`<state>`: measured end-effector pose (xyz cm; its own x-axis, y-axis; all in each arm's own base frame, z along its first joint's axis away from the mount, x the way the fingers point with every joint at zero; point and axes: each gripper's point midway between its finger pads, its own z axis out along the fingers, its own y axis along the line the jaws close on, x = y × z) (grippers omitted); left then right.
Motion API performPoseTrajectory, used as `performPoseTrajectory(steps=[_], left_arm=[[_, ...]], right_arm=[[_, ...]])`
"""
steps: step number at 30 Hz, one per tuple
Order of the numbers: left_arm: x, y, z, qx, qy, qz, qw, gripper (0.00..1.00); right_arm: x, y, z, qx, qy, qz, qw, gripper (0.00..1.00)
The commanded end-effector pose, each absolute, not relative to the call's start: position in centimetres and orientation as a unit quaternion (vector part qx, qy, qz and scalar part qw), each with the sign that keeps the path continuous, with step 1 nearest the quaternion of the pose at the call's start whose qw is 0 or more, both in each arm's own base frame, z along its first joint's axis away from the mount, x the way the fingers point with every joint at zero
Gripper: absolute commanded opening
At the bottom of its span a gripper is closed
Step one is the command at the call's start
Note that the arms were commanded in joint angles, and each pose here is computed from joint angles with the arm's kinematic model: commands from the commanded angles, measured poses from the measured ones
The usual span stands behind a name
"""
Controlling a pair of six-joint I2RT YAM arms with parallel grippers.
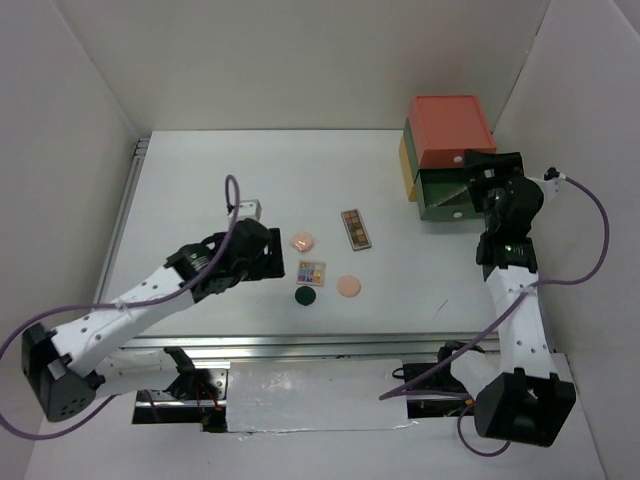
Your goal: Organize the makeup
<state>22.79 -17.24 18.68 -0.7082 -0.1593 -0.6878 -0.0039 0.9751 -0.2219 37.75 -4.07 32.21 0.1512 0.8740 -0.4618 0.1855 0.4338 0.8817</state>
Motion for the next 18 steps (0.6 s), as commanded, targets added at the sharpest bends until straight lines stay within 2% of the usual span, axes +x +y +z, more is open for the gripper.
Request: performPoseTrajectory(steps=[1,11,18], left_arm=[[24.8,-21.0,18.0,-0.046,0.918,-0.143,0.366,0.99],[28.7,-25.3,12.8,-0.018,0.943,-0.112,0.311,0.99],[30.7,-28.3,9.3,0.004,0.955,-0.104,0.277,0.99]], right_arm=[[35.9,-3.4,29.7,0.438,0.629,0.258,0.589,0.87],[29.0,3.6,26.2,0.304,0.701,0.346,0.545,0.87],[26.5,5.6,22.6,0.26,0.743,0.357,0.503,0.87]])
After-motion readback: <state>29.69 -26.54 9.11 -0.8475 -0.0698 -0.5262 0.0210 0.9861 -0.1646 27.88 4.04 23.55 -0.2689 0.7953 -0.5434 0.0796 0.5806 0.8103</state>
